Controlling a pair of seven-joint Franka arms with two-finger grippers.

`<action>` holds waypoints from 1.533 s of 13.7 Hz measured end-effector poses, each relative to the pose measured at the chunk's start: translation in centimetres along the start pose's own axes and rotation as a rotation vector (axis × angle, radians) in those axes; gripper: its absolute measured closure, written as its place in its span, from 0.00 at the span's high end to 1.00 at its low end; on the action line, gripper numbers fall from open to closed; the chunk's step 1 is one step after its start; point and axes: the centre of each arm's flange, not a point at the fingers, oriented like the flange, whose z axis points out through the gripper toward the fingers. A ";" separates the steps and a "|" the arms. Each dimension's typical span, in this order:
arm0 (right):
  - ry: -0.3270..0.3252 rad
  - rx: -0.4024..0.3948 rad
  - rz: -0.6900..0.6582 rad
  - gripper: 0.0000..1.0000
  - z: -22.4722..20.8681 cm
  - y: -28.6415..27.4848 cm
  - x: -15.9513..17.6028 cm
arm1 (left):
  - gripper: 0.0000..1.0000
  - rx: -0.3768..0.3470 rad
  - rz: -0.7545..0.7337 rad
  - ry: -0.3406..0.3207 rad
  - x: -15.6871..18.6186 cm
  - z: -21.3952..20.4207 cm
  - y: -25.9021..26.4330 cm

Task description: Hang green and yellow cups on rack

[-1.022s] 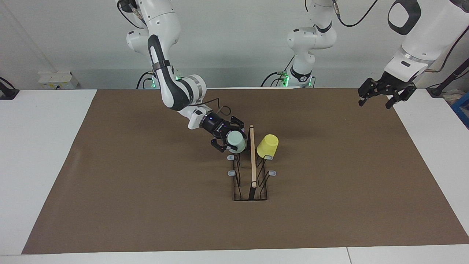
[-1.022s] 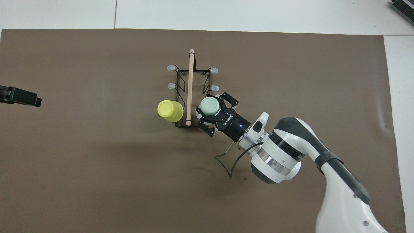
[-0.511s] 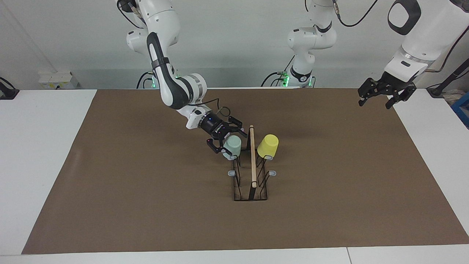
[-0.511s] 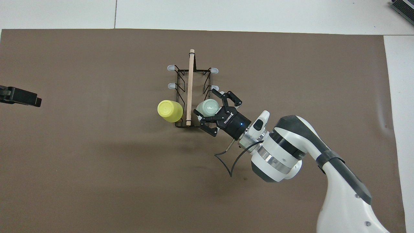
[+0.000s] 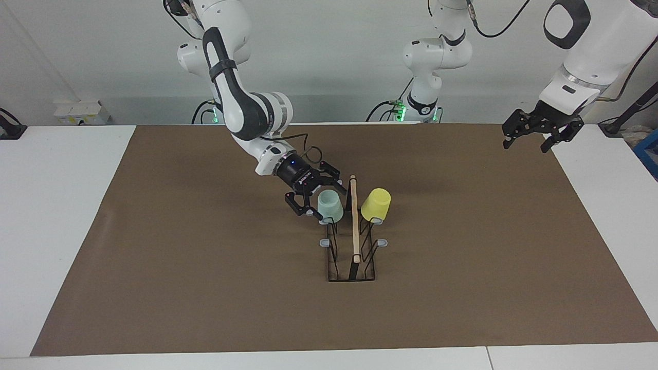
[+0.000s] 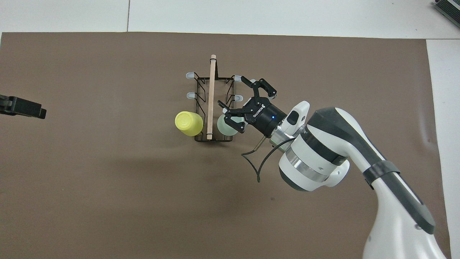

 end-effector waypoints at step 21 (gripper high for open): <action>-0.850 0.442 -0.374 1.00 -12.4 19.0 3.1 | 1.00 -0.003 0.010 -0.014 -0.1 0.0 0.6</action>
